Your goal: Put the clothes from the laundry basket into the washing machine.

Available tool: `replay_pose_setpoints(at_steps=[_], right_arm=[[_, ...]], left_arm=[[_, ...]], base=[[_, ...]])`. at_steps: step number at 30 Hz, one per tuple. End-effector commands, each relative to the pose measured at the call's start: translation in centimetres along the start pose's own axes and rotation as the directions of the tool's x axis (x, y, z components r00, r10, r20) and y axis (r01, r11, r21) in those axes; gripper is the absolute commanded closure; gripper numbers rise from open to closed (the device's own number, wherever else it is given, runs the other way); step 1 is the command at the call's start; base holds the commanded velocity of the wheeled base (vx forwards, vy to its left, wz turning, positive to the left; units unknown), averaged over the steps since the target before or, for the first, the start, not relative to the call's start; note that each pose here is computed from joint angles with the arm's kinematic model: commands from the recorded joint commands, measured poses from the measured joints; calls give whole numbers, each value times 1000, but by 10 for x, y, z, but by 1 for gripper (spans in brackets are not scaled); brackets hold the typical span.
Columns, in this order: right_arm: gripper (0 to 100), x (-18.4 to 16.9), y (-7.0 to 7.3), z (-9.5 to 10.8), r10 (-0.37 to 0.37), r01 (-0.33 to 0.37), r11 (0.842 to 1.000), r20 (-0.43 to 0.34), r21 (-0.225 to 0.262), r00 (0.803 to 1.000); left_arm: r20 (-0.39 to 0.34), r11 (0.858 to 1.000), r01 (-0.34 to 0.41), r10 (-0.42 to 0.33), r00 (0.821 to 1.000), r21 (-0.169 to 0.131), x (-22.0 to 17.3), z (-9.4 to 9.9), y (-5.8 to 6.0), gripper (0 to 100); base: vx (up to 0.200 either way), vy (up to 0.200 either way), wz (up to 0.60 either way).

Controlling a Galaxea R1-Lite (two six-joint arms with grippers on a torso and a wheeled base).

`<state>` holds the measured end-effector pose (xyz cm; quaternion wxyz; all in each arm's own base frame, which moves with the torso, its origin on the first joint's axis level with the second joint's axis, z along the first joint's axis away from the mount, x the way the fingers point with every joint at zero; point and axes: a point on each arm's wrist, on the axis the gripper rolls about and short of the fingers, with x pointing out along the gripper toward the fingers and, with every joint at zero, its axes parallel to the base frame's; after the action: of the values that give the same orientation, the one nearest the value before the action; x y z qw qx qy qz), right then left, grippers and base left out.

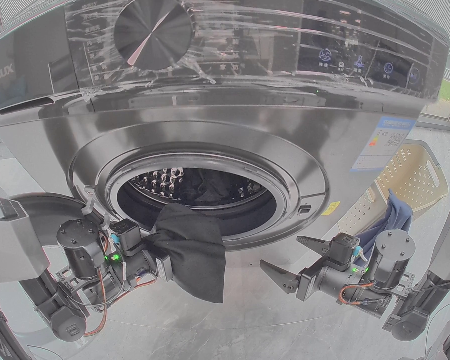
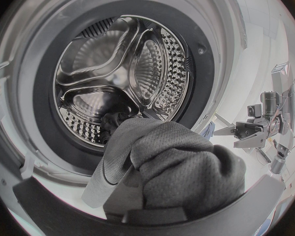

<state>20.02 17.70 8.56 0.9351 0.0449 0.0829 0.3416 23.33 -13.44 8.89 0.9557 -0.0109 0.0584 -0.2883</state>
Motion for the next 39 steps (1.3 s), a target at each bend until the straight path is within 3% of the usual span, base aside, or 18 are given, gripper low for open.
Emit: replay_pose_setpoints(at_steps=[1, 9, 11, 12, 14, 15, 17, 23, 26, 31, 34, 39], right_arm=[[0, 0, 0, 0, 0, 0, 1000, -1, 0, 1000], [0, -8, 14, -6, 54, -54, 998, -34, -9, 998], [0, -9, 18, -8, 68, -68, 998, -42, -11, 997], [0, -10, 21, -8, 79, -79, 997, -41, -12, 996], [0, -10, 23, -8, 86, -87, 996, -42, -13, 995], [0, -10, 24, -8, 91, -91, 996, -43, -14, 995], [0, -10, 24, -9, 92, -92, 996, -47, -14, 995], [0, -11, 30, -9, 115, -116, 993, -45, -16, 992], [0, -11, 31, -9, 118, -119, 993, -45, -17, 992], [0, -11, 32, -9, 119, -120, 993, -47, -17, 992], [0, -11, 32, -9, 118, -118, 993, -47, -17, 992], [0, -11, 32, -9, 118, -119, 993, -45, -17, 992]], left_arm=[[-4, 1000, 10, -10, 1000, 0, 0, -1, -3, 100], [13, 1000, 19, -19, 1000, 6, 3, 2, -9, 100], [14, 1000, 13, -13, 1000, 3, 3, 2, -16, 100], [16, 1000, 6, -6, 1000, -4, 5, 1, -24, 100], [21, 1000, 3, -3, 1000, -8, 9, 1, -29, 100], [33, 999, 12, -11, 999, -37, 18, 1, -34, 100], [42, 998, 21, -19, 999, -54, 30, -1, -37, 100], [57, 998, 17, -14, 998, -53, 57, -8, -38, 100], [44, 998, 5, -2, 999, -57, 67, -16, -35, 100], [58, 997, -49, 52, 997, -58, 98, -30, -16, 100], [165, 994, -83, 94, 982, -69, 131, -20, 0, 100], [206, 993, -89, 103, 973, -79, 149, -21, 8, 100]], base=[[0, 0, 0], [0, 0, 0], [0, 0, 0], [0, 0, 0], [0, 0, 0], [0, 0, 0], [0, 0, 0], [0, 0, 0], [0, 0, 0], [0, 0, 0], [0, 0, 0], [0, 0, 0]])
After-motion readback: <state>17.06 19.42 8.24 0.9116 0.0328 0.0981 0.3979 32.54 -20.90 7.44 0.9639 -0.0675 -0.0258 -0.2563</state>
